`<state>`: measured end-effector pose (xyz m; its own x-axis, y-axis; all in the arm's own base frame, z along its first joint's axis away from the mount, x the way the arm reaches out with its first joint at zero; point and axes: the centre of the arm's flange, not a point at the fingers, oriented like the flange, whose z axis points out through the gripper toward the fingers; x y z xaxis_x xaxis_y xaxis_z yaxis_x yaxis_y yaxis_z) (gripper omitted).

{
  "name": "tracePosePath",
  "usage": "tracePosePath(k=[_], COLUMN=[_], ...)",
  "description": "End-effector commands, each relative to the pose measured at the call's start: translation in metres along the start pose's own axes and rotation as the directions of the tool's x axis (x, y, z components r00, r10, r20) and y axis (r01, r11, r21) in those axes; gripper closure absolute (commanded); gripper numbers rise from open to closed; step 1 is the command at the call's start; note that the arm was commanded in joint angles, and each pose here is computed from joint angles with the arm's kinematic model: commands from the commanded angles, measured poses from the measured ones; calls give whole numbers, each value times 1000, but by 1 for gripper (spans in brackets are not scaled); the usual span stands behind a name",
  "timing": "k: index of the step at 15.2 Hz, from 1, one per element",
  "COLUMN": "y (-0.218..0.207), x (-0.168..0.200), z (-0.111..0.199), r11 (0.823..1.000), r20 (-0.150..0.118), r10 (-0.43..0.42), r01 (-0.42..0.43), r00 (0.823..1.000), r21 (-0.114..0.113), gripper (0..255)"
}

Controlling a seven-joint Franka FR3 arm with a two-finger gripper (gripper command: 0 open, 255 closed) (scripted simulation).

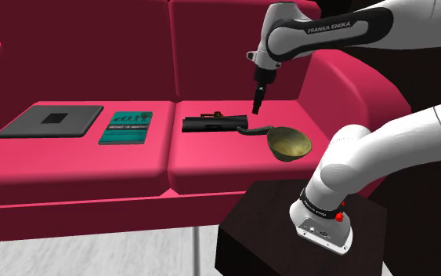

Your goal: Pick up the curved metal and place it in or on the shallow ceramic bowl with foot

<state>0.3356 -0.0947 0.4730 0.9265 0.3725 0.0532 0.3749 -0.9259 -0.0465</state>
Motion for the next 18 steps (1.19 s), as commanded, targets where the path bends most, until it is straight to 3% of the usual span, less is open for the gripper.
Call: tracePosePath(k=[1,4,8,15,18], y=[11,34,65,121,124], x=[-3,-6,-9,-7,-8], z=[24,54,95,164,178], r11=[998,988,963,887,882], r20=[17,42,76,136,139], r10=[-65,-152,-267,-456,-465], r01=[65,153,269,461,470], r00=[998,987,961,880,875], r21=[-5,-10,-14,-10,-9], gripper=[0,0,0,0,0])
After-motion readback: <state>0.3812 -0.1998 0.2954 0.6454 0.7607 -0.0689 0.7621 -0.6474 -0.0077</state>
